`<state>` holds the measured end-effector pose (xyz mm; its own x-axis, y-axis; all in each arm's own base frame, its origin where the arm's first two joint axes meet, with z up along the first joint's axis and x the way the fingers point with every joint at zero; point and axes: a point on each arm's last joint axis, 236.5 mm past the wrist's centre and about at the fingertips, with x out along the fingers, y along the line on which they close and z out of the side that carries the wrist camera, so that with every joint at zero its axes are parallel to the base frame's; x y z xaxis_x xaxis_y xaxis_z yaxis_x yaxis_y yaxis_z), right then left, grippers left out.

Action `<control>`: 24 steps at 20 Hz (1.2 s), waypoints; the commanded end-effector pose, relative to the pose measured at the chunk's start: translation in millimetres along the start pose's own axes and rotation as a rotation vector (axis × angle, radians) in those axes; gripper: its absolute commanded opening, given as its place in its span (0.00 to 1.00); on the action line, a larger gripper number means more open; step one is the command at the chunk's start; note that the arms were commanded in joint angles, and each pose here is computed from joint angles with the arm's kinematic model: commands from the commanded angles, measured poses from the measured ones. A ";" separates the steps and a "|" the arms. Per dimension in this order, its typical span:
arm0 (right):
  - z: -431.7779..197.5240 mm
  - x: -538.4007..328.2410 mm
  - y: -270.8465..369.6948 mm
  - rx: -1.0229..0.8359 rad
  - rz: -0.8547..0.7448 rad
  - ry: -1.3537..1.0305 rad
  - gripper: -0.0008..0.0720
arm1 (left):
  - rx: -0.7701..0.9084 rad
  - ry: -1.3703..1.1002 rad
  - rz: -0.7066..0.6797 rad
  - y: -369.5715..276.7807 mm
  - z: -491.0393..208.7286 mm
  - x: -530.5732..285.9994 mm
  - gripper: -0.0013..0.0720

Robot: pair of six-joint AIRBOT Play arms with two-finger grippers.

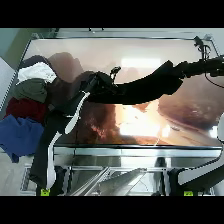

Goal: Fold the shirts.

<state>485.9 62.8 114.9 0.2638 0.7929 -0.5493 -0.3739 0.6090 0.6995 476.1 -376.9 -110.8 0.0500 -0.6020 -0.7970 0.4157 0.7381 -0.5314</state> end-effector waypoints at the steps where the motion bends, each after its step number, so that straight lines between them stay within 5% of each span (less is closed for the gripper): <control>1: 4.8 -18.6 21.4 -0.028 -0.001 0.006 0.03 | -0.051 -0.022 -0.095 -32.3 2.1 9.4 0.04; 5: 3.2 -13.8 26.2 -0.021 0.007 0.020 0.03 | 0.081 -0.241 -0.206 -97.2 59.9 -102.5 0.04; 9: 16.5 21.9 53.1 -0.010 0.028 0.005 0.03 | 0.203 -0.542 -0.143 -106.9 88.7 -320.2 0.04; 12: 37.6 97.6 106.0 -0.048 0.071 -0.049 0.03 | 0.162 -0.713 -0.026 -74.9 61.6 -444.8 0.03; 17: -5.4 292.9 182.5 -0.150 0.125 -0.033 0.05 | 0.041 -0.731 0.088 -23.2 -0.9 -504.0 0.03; 18: -19.1 327.9 183.6 -0.150 0.116 -0.036 0.31 | 0.013 -0.731 0.102 -13.2 -9.7 -505.6 0.04; 19: -33.6 356.1 180.9 -0.140 0.106 -0.031 0.69 | -0.009 -0.726 0.116 -3.8 -17.6 -505.6 0.04; 20: -44.8 370.6 179.0 -0.124 0.109 -0.015 0.71 | -0.039 -0.723 0.122 5.8 -25.1 -504.6 0.04; 21: -49.6 372.6 178.1 -0.118 0.115 0.002 0.56 | -0.060 -0.715 0.127 13.6 -31.3 -501.7 0.03; 24: -42.0 321.8 157.2 -0.195 0.085 0.086 0.54 | -0.077 -0.681 0.136 28.8 -46.9 -486.6 0.04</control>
<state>479.9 430.9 34.6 0.1889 0.8558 -0.4815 -0.5219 0.5029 0.6890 431.5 -60.5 267.5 0.6744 -0.5566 -0.4851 0.3287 0.8147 -0.4777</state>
